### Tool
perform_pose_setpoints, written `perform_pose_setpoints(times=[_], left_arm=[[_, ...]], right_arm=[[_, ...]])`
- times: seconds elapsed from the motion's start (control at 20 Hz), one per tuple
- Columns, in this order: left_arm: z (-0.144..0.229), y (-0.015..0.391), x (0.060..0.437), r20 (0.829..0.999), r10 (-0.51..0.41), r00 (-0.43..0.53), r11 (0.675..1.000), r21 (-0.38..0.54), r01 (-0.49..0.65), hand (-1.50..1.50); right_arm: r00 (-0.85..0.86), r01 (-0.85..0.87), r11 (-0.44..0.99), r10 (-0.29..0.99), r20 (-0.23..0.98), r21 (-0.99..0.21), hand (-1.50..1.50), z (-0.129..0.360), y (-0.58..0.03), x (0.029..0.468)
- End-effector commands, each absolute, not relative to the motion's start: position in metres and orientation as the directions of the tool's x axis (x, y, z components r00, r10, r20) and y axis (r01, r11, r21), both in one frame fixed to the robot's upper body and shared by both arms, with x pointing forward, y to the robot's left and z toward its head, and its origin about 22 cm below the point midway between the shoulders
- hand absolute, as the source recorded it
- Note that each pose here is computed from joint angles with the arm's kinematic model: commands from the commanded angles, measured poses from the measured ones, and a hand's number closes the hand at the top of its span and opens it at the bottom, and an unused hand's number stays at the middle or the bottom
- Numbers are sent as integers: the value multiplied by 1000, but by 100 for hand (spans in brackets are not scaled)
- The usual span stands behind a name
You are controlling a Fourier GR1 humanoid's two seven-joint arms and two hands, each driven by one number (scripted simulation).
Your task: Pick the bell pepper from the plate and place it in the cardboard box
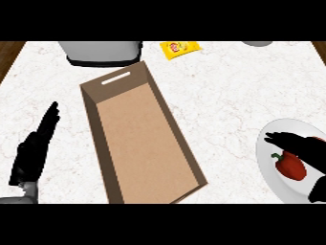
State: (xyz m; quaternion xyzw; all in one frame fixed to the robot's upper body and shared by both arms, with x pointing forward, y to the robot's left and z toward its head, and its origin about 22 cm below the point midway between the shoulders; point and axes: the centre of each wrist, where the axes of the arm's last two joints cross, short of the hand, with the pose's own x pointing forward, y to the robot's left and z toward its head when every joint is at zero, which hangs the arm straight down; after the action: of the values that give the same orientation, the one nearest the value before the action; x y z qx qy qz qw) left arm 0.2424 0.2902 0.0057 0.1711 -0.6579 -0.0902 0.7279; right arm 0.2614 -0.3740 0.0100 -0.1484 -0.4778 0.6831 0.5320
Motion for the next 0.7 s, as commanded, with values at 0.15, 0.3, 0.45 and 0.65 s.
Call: perform_pose_setpoints(times=[0.15, 0.3, 0.45, 0.65], left_arm=[[12, 286, 242, 924, -363, 122, 920, 376, -108, 0], [9, 292, 235, 929, -348, 126, 929, 360, -87, 0], [0, 281, 247, 923, -366, 117, 920, 378, -104, 0], [-8, 296, 239, 922, -367, 122, 919, 380, -102, 0]], right_arm=[[-393, -599, -25, 880, 267, -801, -150, 1, -383, 270], [-383, -626, -13, 876, 293, -779, -150, -8, -361, 284], [-396, -627, -3, 863, 314, -779, 150, 5, -371, 291], [-452, -412, 15, 865, 219, -911, 150, -14, -365, 257]])
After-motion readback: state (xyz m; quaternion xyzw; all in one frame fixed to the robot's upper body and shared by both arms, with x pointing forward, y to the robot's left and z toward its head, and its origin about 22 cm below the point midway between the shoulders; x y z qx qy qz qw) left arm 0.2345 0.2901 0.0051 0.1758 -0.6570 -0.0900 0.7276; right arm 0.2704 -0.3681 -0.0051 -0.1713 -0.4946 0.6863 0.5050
